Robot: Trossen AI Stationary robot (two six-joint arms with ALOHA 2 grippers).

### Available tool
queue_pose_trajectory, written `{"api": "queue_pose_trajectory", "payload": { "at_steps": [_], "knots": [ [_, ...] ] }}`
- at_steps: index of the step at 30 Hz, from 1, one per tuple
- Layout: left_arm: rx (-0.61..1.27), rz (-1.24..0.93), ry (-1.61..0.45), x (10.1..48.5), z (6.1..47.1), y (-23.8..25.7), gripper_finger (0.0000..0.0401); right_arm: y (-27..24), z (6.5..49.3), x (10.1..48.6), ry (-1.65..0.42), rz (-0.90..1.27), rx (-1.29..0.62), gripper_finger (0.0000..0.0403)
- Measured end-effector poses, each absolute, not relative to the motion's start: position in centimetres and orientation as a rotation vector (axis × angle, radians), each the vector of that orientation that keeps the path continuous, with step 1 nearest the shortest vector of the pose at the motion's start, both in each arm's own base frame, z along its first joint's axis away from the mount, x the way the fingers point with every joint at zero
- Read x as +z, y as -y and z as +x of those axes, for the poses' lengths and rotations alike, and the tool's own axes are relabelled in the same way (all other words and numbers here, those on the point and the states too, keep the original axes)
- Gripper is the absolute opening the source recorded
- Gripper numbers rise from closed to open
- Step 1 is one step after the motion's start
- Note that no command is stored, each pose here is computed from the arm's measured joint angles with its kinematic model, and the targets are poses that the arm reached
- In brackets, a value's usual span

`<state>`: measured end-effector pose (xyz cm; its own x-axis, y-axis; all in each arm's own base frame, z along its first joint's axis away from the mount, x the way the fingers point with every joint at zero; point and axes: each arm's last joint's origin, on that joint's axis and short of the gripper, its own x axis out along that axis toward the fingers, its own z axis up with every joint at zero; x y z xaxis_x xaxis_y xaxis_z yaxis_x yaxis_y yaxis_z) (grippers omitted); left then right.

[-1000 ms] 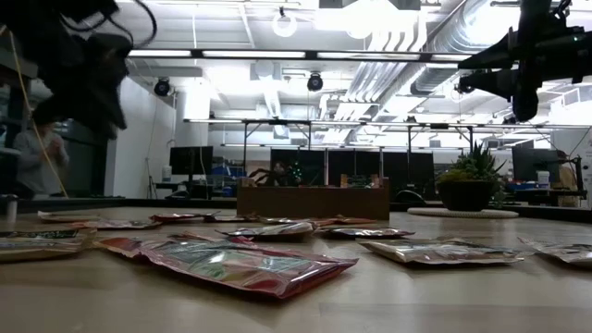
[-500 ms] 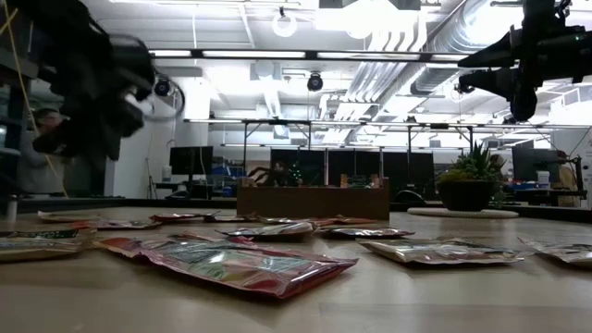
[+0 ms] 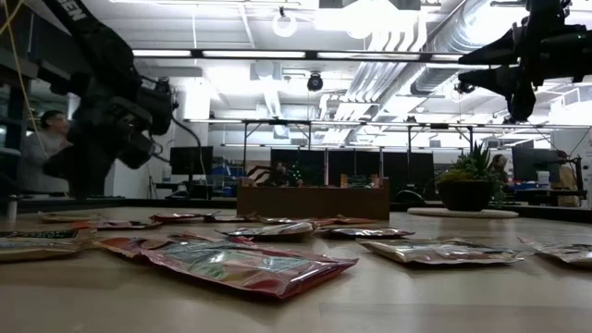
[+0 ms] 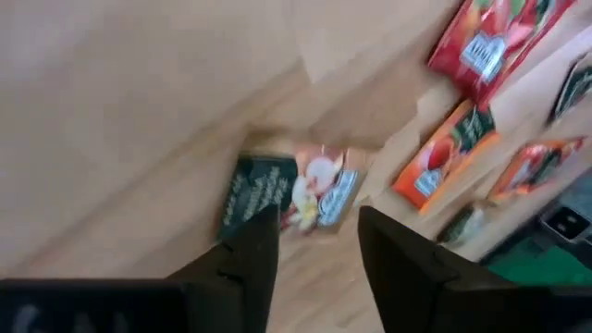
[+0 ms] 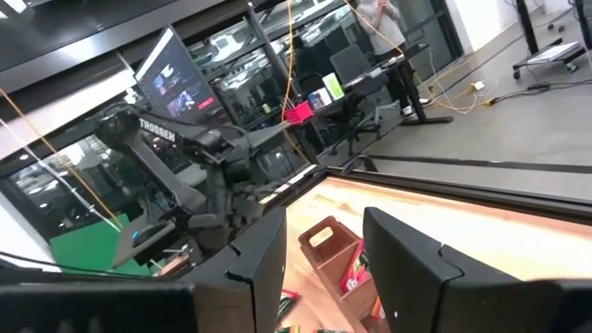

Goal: Pick & Place Tea
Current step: Put the brown tea bag into the left section of the wooden organizer

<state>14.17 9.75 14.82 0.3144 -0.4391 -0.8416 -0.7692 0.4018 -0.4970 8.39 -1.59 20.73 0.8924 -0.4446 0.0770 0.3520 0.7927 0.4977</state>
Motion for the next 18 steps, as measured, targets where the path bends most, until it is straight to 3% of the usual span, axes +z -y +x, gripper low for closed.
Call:
{"api": "queue_pose_trajectory", "payload": {
  "at_steps": [10,18],
  "knots": [
    [0.441,-0.992,-1.333,18.2,15.6,-11.4,0.0234,1.6,8.4,20.7,0.193,0.495,-0.428,0.0142],
    [0.488,-0.877,-1.427,18.0,16.8,-9.2,0.0246,1.6,8.4,20.7,0.191,0.495,-0.428,0.0142]
  ]
}}
